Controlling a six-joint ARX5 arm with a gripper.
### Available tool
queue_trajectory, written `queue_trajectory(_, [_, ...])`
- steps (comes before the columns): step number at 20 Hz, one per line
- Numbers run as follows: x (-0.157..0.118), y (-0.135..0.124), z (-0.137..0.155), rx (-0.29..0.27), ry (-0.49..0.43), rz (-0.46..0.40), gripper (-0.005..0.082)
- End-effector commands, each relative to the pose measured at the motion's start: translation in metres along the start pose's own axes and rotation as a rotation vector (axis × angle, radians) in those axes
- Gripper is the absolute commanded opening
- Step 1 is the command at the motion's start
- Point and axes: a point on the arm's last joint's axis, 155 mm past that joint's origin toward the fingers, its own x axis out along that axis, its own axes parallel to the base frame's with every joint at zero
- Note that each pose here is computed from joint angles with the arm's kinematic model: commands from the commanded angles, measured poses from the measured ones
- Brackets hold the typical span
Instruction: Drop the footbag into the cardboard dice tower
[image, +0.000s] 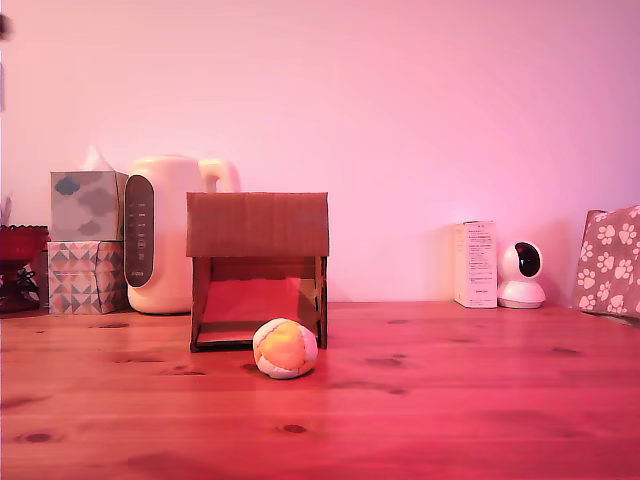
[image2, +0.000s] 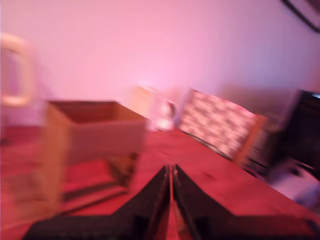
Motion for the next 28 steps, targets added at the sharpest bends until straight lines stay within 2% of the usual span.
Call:
queue_trajectory(1, [0.008, -0.004, -0.010, 0.012, 0.028, -0.035, -0.0019])
queue_trajectory(5, [0.032, -0.017, -0.044, -0.001, 0.135, -0.112, -0.0019])
queue_trajectory(11, [0.066, -0.004, -0.094, 0.002, 0.255, -0.020, -0.0019])
queue_trajectory(15, [0.090, -0.002, -0.118, -0.005, 0.350, -0.021, 0.0004])
queue_trajectory(16, [0.097, -0.001, -0.122, -0.005, 0.369, -0.023, 0.0069])
queue_trajectory(17, [0.104, 0.000, -0.125, -0.008, 0.382, -0.022, 0.0187])
queue_trajectory(19, [0.116, 0.006, -0.131, -0.015, 0.411, -0.002, 0.0615])
queue_trajectory(20, [0.120, 0.010, -0.134, -0.016, 0.424, 0.011, 0.0767])
queue_trajectory(21, [0.124, 0.014, -0.137, -0.016, 0.438, 0.025, 0.0785])
queue_trajectory(26, [0.141, 0.026, -0.137, 0.092, 0.449, 0.051, 0.0778])
queue_trajectory(28, [0.148, 0.031, -0.144, 0.114, 0.467, 0.056, 0.0778])
